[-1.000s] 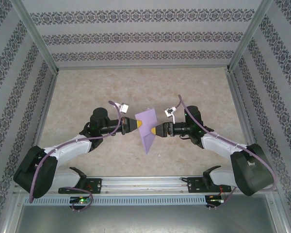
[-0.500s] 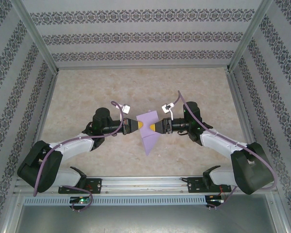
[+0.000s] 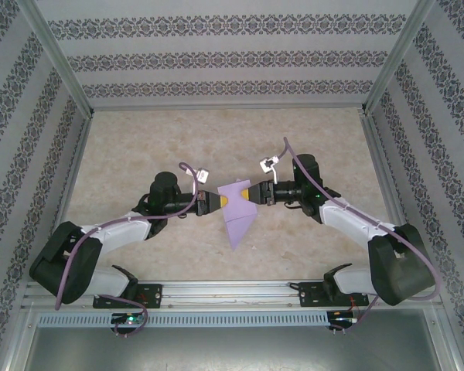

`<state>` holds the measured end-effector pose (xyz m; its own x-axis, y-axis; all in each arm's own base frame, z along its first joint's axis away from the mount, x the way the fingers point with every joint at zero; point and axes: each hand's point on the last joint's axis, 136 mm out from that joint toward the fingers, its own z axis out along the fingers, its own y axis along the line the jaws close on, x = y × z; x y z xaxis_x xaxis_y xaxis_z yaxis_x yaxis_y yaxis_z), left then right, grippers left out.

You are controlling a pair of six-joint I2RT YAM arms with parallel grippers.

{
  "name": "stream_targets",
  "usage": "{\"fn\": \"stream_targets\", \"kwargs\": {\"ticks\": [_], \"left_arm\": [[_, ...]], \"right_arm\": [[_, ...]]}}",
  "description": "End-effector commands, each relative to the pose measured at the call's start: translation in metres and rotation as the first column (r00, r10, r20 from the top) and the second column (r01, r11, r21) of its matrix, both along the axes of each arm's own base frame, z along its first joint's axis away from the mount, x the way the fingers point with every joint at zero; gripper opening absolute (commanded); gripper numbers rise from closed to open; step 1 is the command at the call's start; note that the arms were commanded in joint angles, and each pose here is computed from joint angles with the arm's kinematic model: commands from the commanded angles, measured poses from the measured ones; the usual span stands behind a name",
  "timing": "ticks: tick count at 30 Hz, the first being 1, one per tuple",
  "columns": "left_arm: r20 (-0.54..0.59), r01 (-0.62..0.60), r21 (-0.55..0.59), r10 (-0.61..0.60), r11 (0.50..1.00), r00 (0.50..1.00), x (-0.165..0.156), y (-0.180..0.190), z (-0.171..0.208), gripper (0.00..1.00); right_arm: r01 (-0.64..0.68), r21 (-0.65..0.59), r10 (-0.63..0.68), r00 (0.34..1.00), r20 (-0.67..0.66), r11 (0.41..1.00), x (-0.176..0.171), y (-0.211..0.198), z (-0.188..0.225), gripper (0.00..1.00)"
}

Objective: Fold a paper plane with a square sheet of paper (fold left side to right side)
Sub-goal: Fold the wing for the fifth time at the center of the table.

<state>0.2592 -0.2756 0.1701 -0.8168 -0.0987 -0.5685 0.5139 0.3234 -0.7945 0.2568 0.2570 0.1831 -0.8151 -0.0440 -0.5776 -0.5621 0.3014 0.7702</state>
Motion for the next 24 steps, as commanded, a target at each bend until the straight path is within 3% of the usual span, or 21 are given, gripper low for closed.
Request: {"fn": "stream_targets", "kwargs": {"ticks": [1,5,11,15,24], "left_arm": [[0.002,0.002,0.023,-0.002,1.0,1.0,0.001,0.002,-0.009,0.04],[-0.016,-0.01,0.042,0.011,0.999,1.0,0.003,0.003,-0.018,0.13],[-0.069,-0.091,0.161,0.104,0.983,0.992,0.011,0.015,-0.045,0.48],[-0.068,-0.172,0.341,0.207,0.924,0.976,0.015,0.039,-0.066,0.53],[0.035,-0.185,0.439,0.189,0.879,0.981,-0.003,0.048,-0.051,0.53]], "right_arm": [[0.041,-0.052,-0.04,0.999,0.019,0.998,0.013,-0.004,-0.008,0.26],[0.069,-0.098,-0.071,0.997,-0.014,0.993,0.019,-0.005,-0.027,0.11],[0.094,-0.185,-0.112,0.989,-0.091,0.978,0.024,-0.005,-0.07,0.0],[0.101,-0.229,-0.138,0.978,-0.153,0.968,0.024,-0.005,-0.093,0.0],[0.18,-0.298,-0.265,0.924,-0.275,0.937,0.021,-0.011,-0.104,0.02]]}}
